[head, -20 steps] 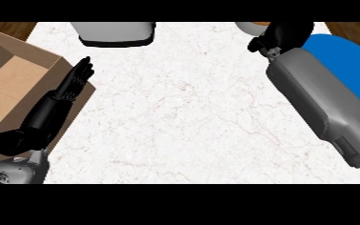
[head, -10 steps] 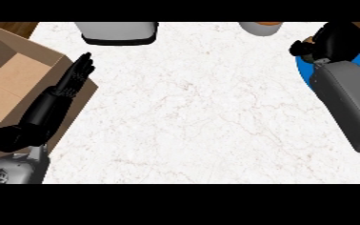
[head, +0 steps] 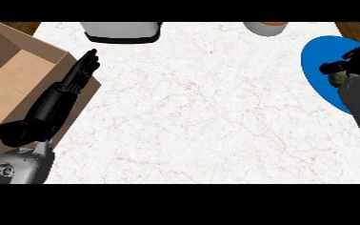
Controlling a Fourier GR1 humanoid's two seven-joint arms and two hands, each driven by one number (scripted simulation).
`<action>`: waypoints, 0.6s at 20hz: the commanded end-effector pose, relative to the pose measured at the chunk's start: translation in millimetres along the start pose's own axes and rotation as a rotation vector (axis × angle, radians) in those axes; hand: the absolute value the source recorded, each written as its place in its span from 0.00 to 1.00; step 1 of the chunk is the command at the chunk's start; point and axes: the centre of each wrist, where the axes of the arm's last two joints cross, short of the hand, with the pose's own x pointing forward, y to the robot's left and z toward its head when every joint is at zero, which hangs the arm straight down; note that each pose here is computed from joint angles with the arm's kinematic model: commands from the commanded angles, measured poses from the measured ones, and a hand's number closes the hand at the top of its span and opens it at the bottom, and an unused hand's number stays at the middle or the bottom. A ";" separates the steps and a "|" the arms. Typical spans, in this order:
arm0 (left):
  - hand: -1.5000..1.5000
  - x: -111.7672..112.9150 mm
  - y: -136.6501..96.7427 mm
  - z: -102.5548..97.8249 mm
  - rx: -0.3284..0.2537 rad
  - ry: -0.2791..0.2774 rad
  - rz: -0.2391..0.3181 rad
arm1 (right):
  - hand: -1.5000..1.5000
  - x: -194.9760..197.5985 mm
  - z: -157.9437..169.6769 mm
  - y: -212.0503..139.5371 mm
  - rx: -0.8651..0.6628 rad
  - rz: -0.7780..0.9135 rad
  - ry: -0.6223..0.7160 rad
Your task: Pick the squash from the tray and place it in the plate
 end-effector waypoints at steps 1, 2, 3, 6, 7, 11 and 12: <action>0.50 -1.3 8.2 2.9 0.008 0.006 -0.001 | 0.00 -30.7 1.8 27.6 0.081 -0.033 0.083; 0.50 -3.1 -6.2 -3.9 -0.012 0.001 -0.002 | 0.00 -41.9 -2.6 30.0 0.101 -0.008 0.066; 0.50 13.4 0.0 9.3 -0.013 -0.023 -0.002 | 0.00 -49.8 -21.3 14.5 0.055 -0.031 0.070; 0.50 3.3 -13.3 -4.0 -0.028 -0.012 -0.001 | 0.00 -45.2 -19.8 16.5 0.011 -0.052 0.013; 0.50 -16.4 -5.6 10.4 -0.004 -0.015 0.008 | 0.00 -41.7 -26.1 7.1 -0.006 -0.074 -0.010; 0.50 -11.3 -5.3 2.5 0.001 -0.017 0.013 | 0.00 -57.3 -20.0 19.4 -0.057 -0.182 -0.082; 0.50 -10.2 -2.2 14.8 0.003 -0.005 0.012 | 0.00 -64.6 -23.4 17.6 -0.066 -0.204 -0.093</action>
